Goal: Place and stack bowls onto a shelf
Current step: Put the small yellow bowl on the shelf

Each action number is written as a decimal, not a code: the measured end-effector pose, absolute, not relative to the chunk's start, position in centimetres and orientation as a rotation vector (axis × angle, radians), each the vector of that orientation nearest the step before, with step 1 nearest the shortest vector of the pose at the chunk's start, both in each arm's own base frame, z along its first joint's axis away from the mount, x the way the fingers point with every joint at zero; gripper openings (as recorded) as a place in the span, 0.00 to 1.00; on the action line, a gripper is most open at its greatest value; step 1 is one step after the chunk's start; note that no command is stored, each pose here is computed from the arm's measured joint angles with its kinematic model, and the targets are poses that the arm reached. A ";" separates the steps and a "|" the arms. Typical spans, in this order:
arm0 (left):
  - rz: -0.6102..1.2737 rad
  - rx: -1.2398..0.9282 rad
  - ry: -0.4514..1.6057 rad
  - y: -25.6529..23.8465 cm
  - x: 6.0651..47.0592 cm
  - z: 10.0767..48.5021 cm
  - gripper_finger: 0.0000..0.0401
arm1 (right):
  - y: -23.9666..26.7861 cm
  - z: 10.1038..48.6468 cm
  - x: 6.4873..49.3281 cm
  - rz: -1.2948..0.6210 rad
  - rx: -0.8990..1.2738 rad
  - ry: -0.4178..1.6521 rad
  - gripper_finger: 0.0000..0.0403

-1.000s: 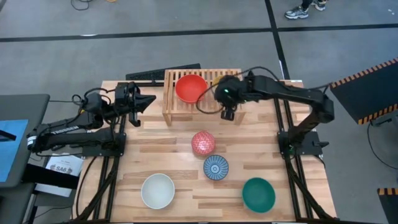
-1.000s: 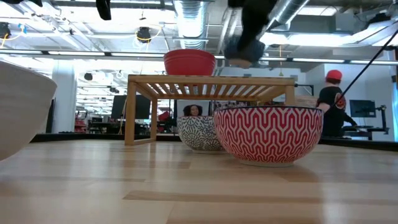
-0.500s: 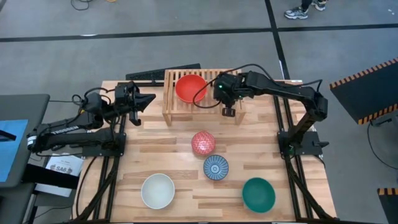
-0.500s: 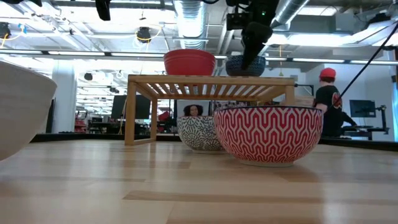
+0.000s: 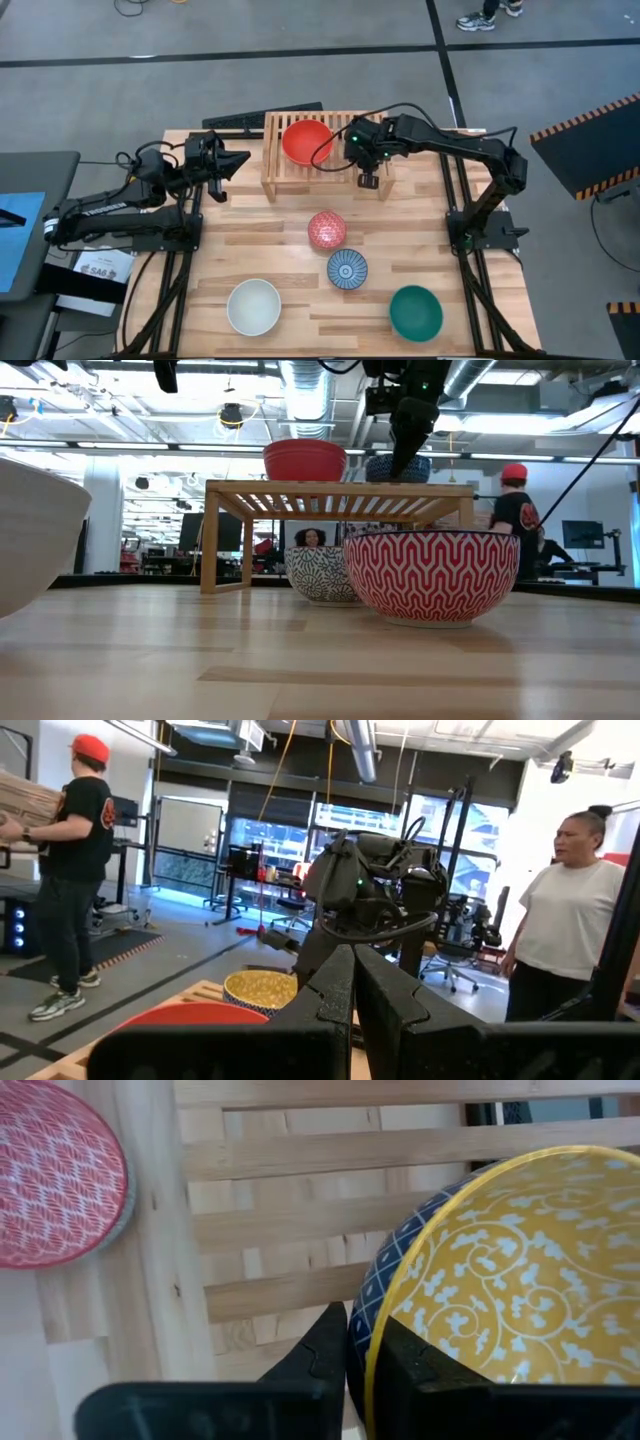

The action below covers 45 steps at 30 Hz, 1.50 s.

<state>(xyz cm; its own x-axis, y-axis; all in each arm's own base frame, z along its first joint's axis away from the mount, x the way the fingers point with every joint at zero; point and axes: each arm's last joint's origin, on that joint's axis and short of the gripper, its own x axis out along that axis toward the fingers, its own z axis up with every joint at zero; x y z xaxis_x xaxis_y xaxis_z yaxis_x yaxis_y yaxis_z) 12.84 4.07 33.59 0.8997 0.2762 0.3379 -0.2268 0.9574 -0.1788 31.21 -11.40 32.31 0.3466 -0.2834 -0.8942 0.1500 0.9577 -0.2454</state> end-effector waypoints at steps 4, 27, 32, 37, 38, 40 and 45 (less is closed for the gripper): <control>0.262 -0.134 -0.369 4.1 12.8 33.6 0.00 | -11.3 32.4 31.2 -0.282 -0.132 1.181 0.21; 0.253 -0.132 -0.367 4.0 12.8 33.6 0.00 | -11.6 32.8 32.0 -0.317 -0.113 1.084 0.26; 0.258 -0.126 -0.367 4.1 12.8 33.6 0.00 | -11.7 32.8 32.0 -0.318 -0.111 1.084 0.26; 0.257 -0.119 -0.365 4.0 12.8 33.6 0.00 | -11.8 33.2 31.9 -0.321 -0.107 1.081 0.26; 0.257 -0.119 -0.365 4.0 12.8 33.6 0.00 | -11.8 33.5 31.9 -0.324 -0.103 1.074 0.26; 0.257 -0.119 -0.365 4.0 12.8 33.6 0.00 | -11.8 34.1 31.9 -0.325 -0.098 1.054 0.26; 0.258 -0.119 -0.365 4.1 12.8 33.6 0.00 | -12.2 35.8 31.6 -0.336 -0.068 1.010 0.26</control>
<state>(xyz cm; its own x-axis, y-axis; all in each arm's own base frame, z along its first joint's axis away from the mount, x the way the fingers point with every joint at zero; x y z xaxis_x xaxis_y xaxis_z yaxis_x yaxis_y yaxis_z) 12.84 4.05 33.59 0.9017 0.2702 0.3375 -0.2274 0.9604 -0.1613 31.63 -12.21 35.80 0.4851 -0.3068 -0.8189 0.2441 0.9467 -0.2102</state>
